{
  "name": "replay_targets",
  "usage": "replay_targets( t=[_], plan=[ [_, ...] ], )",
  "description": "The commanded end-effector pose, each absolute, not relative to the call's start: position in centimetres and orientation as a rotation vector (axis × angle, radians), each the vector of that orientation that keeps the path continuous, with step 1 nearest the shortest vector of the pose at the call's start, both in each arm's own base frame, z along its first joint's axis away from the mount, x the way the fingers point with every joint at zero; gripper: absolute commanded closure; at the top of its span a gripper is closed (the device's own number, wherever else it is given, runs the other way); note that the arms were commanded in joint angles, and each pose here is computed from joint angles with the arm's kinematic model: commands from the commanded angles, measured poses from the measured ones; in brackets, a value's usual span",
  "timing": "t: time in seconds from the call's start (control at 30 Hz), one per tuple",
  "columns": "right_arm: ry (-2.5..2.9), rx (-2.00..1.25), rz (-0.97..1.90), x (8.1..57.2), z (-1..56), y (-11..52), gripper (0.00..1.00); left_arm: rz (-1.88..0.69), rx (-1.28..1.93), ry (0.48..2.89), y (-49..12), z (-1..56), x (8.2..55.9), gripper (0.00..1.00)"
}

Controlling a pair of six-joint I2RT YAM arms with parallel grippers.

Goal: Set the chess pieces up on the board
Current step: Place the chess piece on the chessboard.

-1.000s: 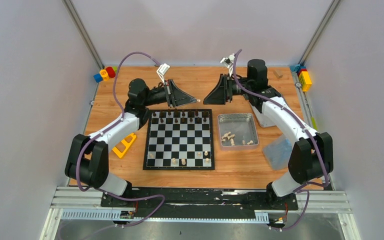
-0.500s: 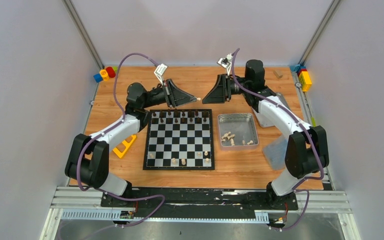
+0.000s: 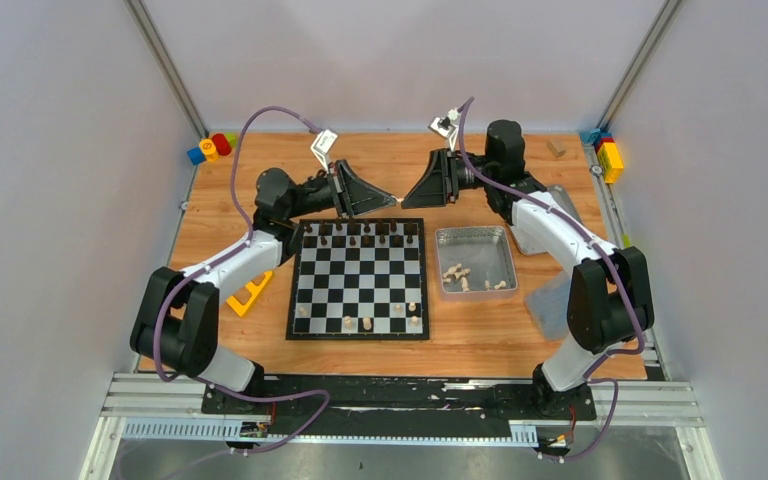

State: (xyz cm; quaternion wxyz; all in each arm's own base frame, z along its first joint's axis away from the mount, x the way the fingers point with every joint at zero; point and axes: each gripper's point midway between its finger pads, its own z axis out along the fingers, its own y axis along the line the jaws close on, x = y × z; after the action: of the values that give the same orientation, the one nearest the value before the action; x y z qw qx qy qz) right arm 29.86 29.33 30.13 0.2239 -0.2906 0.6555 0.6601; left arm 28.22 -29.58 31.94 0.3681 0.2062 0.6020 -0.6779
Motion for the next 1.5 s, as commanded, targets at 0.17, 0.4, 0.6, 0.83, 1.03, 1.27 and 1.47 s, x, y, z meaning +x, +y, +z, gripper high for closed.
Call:
replay_targets(
  t=[0.17, 0.4, 0.6, 0.83, 1.03, 1.27, 1.47],
  plan=[
    [1.738, -0.871, 1.821, 29.2, 31.7, 29.6, 0.59, -1.699, 0.567, 1.494, -29.8, 31.7, 28.4, 1.0],
    [1.734, -0.869, 1.823, 29.0, 32.0, 29.6, 0.63, -1.701, 0.569, 1.498, -29.9, 31.6, 28.6, 1.0],
    [1.732, -0.874, 1.825, 28.9, 32.1, 29.7, 0.71, -1.697, 0.572, 1.494, -30.0, 31.5, 28.7, 1.0],
    [1.728, -0.881, 1.83, 28.7, 32.1, 29.7, 0.81, -1.691, 0.573, 1.499, -30.0, 31.2, 28.9, 0.99],
    [1.715, -0.889, 1.823, 28.5, 32.5, 29.6, 0.9, -1.676, 0.574, 1.513, -30.0, 30.8, 29.0, 0.94],
    [1.693, -0.914, 1.772, 28.5, 33.0, 29.1, 1.0, -1.624, 0.614, 1.537, -29.8, 30.0, 28.6, 0.69],
    [1.685, -0.947, 1.649, 28.2, 32.8, 28.6, 1.0, -1.52, 0.71, 1.54, -29.2, 30.1, 27.7, 0.29]
  ],
)
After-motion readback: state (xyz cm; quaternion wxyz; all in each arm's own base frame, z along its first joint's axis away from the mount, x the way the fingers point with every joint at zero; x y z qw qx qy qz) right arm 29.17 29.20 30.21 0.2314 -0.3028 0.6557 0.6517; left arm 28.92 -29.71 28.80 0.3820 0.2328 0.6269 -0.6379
